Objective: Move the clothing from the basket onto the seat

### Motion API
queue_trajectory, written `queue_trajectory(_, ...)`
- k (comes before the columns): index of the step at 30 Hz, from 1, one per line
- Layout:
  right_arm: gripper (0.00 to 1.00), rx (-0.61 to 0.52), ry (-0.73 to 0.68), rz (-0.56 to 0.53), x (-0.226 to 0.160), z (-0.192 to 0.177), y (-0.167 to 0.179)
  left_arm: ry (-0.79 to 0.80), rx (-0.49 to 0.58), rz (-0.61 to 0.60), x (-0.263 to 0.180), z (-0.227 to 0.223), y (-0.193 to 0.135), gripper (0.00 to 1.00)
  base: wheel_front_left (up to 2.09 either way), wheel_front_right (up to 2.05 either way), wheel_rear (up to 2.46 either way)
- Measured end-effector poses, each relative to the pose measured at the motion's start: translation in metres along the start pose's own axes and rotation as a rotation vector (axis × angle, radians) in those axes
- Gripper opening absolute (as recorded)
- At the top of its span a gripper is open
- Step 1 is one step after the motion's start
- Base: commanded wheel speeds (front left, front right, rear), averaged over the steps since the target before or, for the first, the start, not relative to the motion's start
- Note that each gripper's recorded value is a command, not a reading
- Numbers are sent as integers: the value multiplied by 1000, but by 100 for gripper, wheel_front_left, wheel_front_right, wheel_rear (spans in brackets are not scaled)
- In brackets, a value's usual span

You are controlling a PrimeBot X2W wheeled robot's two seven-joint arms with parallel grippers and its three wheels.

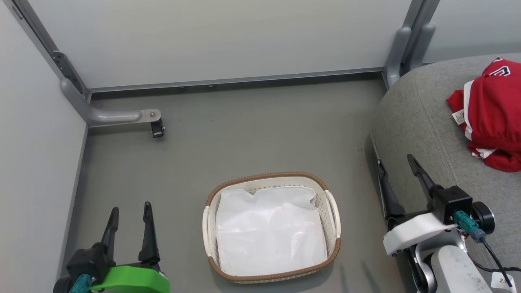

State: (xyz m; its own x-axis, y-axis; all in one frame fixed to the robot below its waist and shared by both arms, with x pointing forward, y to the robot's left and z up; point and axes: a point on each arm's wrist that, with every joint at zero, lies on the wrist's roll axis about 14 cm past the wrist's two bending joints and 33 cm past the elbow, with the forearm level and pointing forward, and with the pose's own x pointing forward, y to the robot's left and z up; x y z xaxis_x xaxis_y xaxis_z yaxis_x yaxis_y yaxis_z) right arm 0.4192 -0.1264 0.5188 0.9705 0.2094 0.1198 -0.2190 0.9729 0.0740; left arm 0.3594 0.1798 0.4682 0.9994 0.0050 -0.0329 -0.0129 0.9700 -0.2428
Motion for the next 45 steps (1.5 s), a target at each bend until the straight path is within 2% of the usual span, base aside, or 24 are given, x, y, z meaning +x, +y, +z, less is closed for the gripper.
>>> queue_trajectory(8, 100, 0, 9, -6, -10, -2, -1, -2, 4, 22, -4, 0, 7, 100, 0, 0, 0)
queue_trajectory(30, 100, 13, 14, 30, -10, -4, 12, 10, -10, 7, -5, -4, 1, 100, 0, 0, 0)
queue_trajectory(31, 0, 13, 16, 30, -10, -4, 12, 10, -10, 6, -5, -4, 0, 0, 0, 0, 0)
queue_trajectory(36, 0, 29, 73, 22, -19, -22, 13, 49, -18, 18, -9, -16, 3, 0, 0, 0, 0)
queue_trajectory(45, 0, 201, 88, -45, -23, -25, 1, 80, -168, 63, -9, -20, 10, 0, 0, 0, 0)
